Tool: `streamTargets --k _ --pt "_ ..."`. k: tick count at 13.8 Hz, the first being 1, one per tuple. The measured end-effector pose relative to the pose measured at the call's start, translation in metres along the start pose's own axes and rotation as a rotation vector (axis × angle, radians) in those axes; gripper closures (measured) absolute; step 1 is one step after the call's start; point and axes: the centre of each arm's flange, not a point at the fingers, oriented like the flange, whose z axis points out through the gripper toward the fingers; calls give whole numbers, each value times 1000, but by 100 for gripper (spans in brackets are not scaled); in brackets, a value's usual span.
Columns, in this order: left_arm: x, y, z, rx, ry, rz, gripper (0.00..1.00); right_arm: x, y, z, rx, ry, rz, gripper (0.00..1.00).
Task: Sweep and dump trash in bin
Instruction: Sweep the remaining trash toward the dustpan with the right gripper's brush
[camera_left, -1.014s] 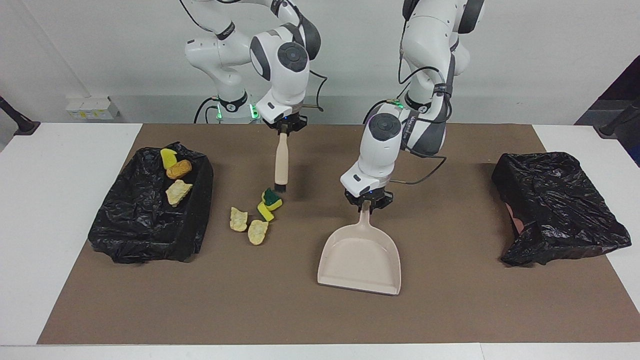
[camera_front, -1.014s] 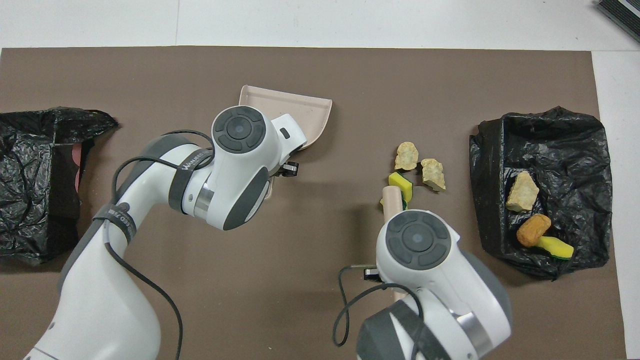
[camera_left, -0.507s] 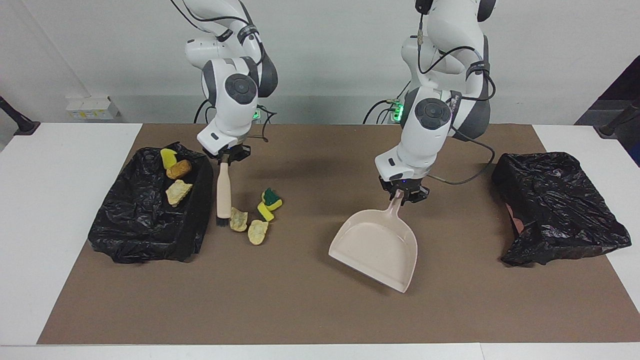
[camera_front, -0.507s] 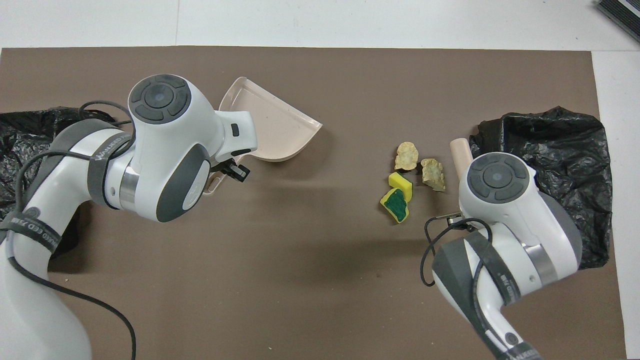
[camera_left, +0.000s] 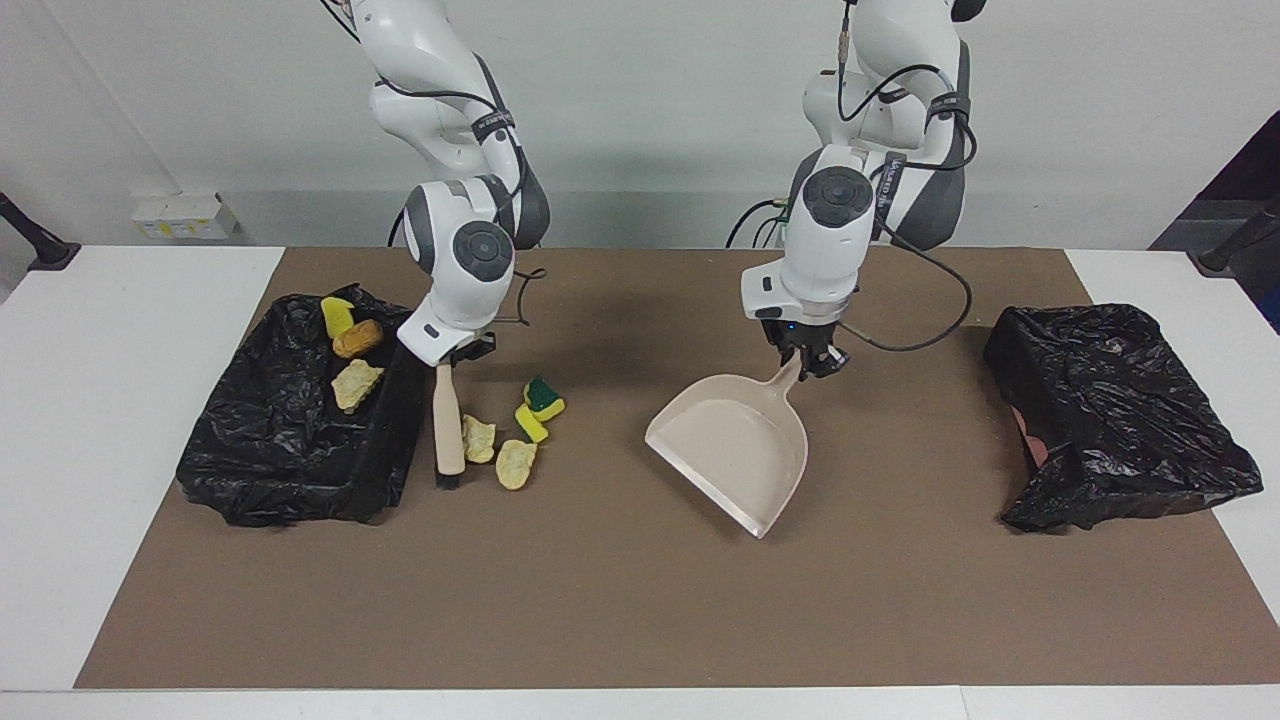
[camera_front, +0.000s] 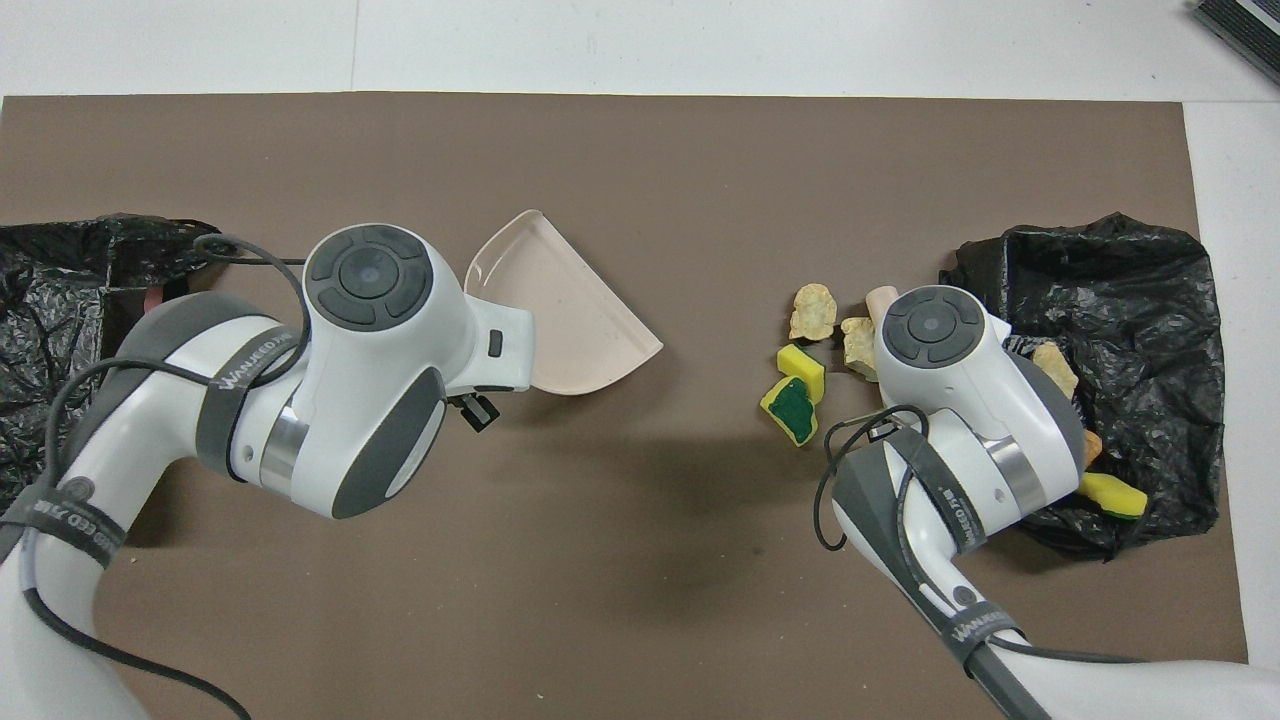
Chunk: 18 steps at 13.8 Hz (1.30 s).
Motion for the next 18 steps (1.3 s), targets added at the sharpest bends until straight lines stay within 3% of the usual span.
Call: streamTargets --k 5,7,12,16,18 --pt "-12 20 14 13 17 381 68 -7 -47 -12 131 -19 -31 74" --pt "-15 26 20 6 7 446 68 -8 -50 -13 142 -21 -33 74" --pt "-9 65 45 -3 -14 388 68 -9 -56 -9 202 -31 -18 74" --pt "-5 79 44 2 -11 325 68 -16 -92 -18 334 -34 -24 74" --pt "-4 81 44 3 -10 318 68 -19 -118 -29 453 -20 -7 74"
